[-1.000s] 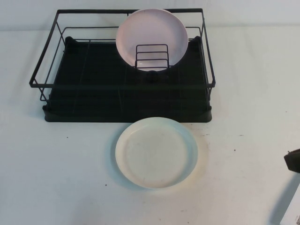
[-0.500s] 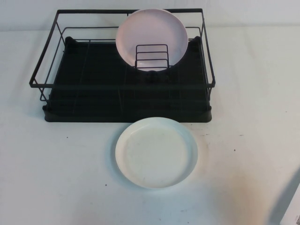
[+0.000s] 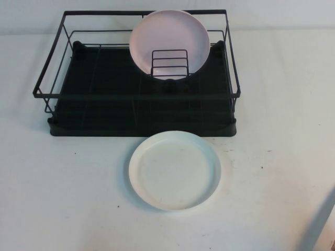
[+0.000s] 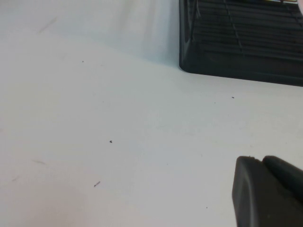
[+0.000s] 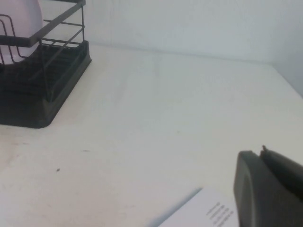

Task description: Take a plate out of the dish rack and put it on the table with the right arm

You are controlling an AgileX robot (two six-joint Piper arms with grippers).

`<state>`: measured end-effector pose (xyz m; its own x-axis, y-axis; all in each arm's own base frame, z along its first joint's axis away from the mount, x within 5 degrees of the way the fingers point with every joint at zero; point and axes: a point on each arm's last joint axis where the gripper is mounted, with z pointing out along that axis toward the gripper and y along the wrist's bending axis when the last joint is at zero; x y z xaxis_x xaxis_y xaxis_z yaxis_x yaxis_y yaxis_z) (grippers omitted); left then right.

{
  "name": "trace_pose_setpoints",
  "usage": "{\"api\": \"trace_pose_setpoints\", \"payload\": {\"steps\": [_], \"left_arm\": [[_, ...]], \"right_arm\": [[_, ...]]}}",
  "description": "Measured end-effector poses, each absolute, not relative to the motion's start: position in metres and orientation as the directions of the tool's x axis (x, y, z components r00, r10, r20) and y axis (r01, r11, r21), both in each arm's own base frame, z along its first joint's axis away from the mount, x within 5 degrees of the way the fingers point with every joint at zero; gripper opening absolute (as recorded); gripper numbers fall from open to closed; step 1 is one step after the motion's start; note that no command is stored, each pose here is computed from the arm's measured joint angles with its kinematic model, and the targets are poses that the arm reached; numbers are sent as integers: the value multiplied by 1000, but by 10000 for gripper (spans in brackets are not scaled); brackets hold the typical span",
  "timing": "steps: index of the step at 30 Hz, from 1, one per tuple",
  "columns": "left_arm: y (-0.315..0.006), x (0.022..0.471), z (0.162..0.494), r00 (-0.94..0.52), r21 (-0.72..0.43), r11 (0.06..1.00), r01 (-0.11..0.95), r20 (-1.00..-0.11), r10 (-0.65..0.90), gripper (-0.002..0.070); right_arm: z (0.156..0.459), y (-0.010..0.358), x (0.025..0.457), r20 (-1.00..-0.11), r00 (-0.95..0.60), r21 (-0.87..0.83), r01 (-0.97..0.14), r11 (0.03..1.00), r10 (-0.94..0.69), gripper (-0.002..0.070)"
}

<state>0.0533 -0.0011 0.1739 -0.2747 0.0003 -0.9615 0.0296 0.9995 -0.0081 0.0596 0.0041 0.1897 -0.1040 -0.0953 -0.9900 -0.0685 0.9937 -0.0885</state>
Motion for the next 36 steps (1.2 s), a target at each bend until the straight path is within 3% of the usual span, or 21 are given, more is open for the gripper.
{"api": "trace_pose_setpoints", "payload": {"steps": [6, 36], "left_arm": [[-1, 53, 174, -275, -8, 1000, 30, -962, 0, -4], [-1, 53, 174, -275, -8, 1000, 30, -962, 0, -4]], "right_arm": [[172, 6, 53, -956, -273, -81, -112, 990, -109, -18], [171, 7, 53, -954, -281, -77, -114, 990, -107, -18]]}}
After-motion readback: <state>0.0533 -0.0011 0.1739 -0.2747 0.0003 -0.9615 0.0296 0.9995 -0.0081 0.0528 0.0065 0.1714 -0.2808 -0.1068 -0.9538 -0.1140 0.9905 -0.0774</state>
